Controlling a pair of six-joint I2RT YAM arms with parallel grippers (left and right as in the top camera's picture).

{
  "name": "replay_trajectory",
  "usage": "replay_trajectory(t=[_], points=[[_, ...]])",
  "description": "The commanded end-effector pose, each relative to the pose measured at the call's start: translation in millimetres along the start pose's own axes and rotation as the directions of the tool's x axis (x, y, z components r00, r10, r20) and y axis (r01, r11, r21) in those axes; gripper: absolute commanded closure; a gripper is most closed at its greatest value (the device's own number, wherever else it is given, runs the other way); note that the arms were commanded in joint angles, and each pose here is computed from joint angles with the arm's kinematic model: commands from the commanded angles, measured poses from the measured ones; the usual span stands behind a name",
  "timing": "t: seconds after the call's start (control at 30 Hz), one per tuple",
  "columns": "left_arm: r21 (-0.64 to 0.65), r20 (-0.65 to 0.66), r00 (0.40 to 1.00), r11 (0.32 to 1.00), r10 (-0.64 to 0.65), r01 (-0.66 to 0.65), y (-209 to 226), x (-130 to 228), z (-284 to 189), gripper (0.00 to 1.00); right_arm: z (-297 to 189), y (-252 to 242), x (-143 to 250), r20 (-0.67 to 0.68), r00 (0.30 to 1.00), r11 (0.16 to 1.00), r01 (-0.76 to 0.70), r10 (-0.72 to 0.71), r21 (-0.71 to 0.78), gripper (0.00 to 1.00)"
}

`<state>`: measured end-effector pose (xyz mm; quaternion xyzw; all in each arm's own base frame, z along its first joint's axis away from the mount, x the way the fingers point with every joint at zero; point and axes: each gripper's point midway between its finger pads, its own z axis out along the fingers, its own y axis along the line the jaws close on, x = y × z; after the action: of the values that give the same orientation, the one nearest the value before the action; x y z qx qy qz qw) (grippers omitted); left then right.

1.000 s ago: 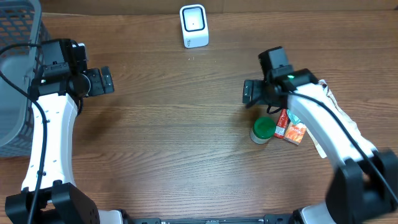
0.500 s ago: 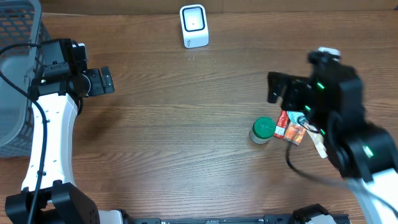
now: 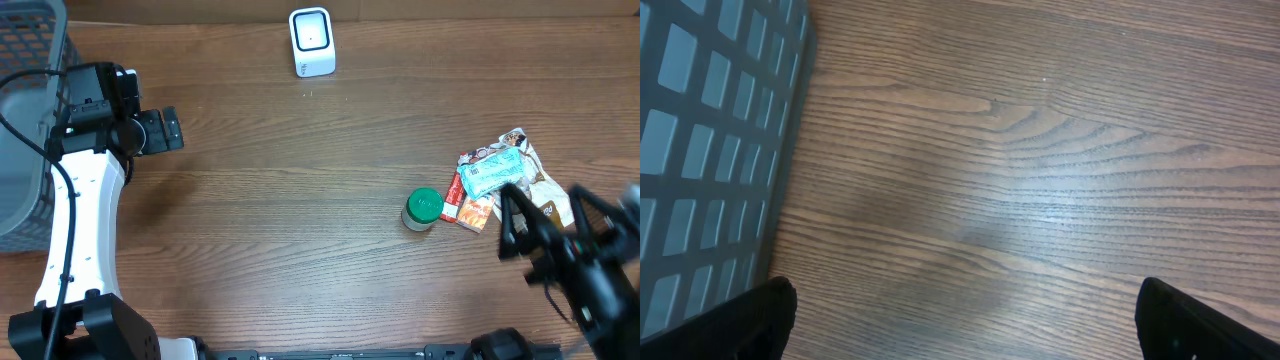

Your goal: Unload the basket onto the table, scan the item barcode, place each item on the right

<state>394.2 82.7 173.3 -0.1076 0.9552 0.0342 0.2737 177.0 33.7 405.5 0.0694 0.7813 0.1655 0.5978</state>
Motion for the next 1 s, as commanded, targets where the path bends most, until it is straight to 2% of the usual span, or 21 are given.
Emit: replay_trajectory(t=[0.0, 0.23, 0.43, 0.7, 0.97], points=[[-0.001, 0.002, 1.0, 1.0, -0.008, 0.008, -1, -2, 0, 0.0, -32, -3, -7, 0.081, 0.997, 1.0, -0.003, 0.005, -0.018, 0.0], [-0.001, 0.002, 1.0, 1.0, -0.008, 0.008, -1, -2, 0, 0.0, -76, -14, 21, 0.156, 0.987, 0.997, -0.013, 0.024, -0.075, 0.0], [-0.001, 0.002, 1.0, 1.0, -0.008, 0.008, -1, -2, 0, 0.0, -87, -23, 39, 0.232, 0.972, 0.995, -0.013, 0.037, -0.103, 0.0], [-0.001, 0.002, 1.0, 1.0, -0.008, 0.008, -1, -2, 0, 0.0, -56, -27, 52, 0.289, 0.956, 0.993, -0.015, 0.048, -0.113, 0.0], [-0.001, 0.002, 1.0, 1.0, -0.008, 0.008, -1, -2, 0, 0.0, -21, -14, 27, 0.466, 0.88, 0.981, -0.003, 0.094, -0.193, 0.0]])
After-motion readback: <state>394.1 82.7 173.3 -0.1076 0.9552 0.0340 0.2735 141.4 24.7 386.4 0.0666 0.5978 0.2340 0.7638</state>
